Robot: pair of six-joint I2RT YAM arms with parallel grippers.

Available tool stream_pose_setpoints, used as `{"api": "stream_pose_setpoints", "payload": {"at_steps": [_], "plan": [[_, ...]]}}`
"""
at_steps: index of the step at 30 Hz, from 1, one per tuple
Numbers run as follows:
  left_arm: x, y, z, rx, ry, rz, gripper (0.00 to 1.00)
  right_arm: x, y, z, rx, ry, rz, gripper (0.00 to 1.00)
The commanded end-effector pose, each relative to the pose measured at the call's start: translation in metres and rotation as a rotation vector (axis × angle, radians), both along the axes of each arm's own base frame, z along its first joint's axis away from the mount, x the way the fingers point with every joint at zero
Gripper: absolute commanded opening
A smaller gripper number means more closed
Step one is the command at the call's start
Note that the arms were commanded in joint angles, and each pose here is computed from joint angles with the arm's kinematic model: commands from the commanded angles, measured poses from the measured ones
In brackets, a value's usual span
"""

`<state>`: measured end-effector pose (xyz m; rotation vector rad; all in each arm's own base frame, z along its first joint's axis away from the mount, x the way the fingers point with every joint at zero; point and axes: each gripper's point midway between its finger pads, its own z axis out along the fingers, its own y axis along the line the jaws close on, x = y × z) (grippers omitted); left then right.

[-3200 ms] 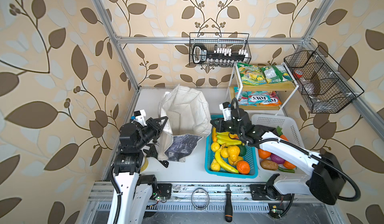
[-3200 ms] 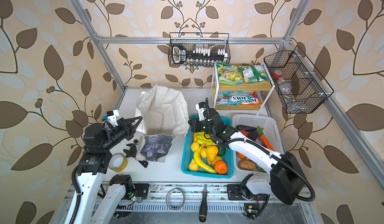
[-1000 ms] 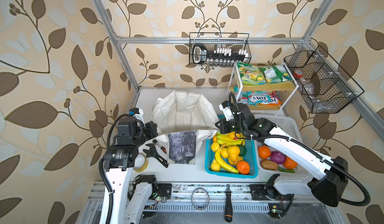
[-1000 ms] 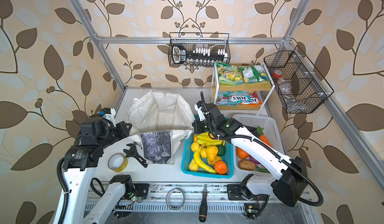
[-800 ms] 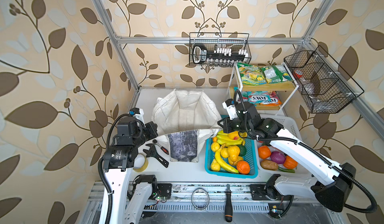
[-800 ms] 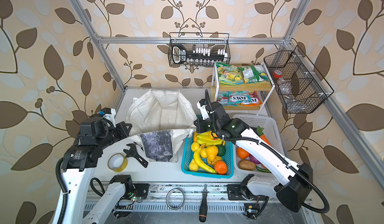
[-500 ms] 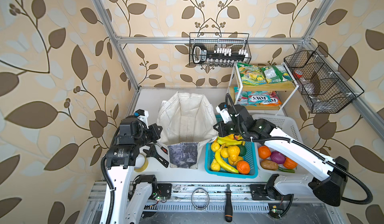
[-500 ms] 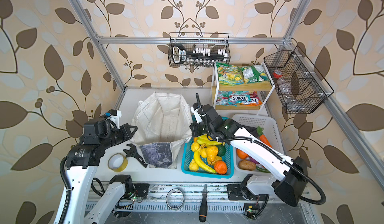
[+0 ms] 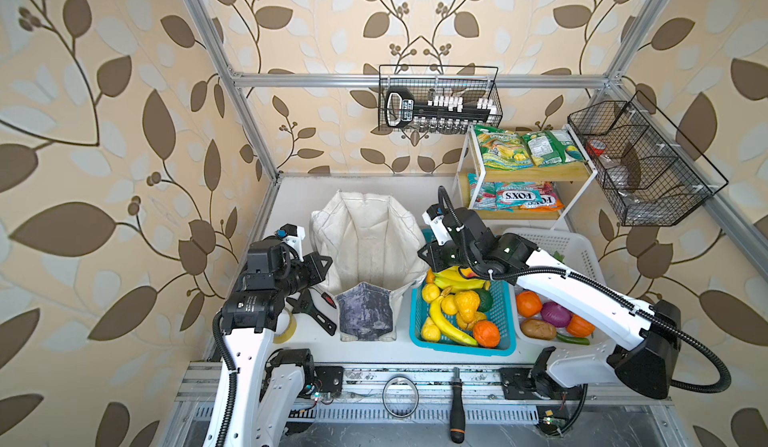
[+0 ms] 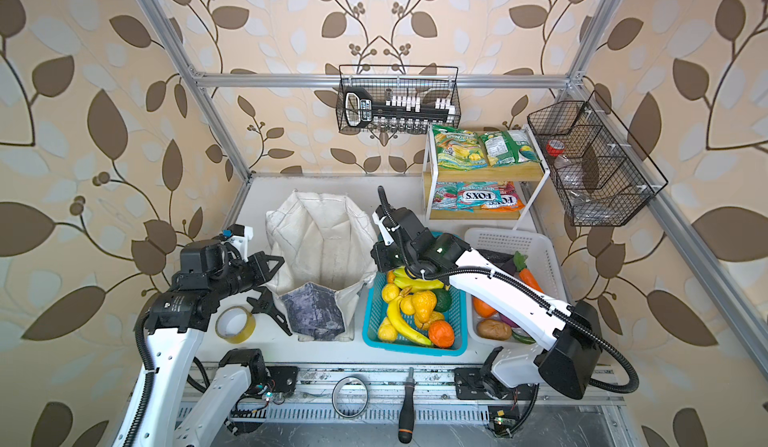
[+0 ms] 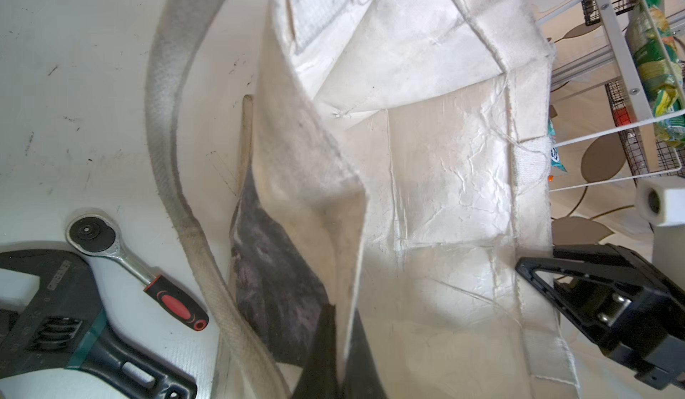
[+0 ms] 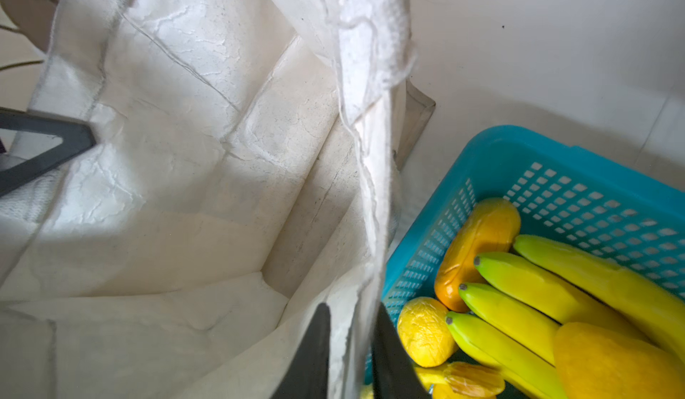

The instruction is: Place the food into the grocery bag and tie it

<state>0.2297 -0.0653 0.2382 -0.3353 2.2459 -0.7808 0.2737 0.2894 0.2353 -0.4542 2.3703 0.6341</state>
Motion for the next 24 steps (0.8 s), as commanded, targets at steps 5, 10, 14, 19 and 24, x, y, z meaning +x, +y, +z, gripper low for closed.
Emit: {"api": "stream_pose_setpoints", "payload": {"at_steps": [5, 10, 14, 19, 24], "plan": [[-0.001, 0.003, -0.001, 0.006, -0.017, 0.011, 0.0, -0.001, -0.043, 0.081, 0.064, -0.287, -0.088, 1.0], [-0.002, 0.002, 0.0, -0.012, -0.034, 0.023, 0.0, -0.018, -0.095, 0.111, 0.135, -0.448, -0.131, 1.0], [-0.001, -0.005, 0.003, -0.051, -0.062, -0.006, 0.0, -0.039, -0.114, 0.094, 0.184, -0.319, -0.079, 1.0], [-0.001, -0.006, 0.012, -0.053, -0.073, -0.01, 0.0, -0.044, -0.154, 0.04, 0.001, -0.185, -0.252, 1.0], [-0.001, -0.007, 0.022, -0.05, -0.093, -0.02, 0.0, -0.061, -0.152, -0.016, -0.057, -0.062, -0.202, 0.85]]}}
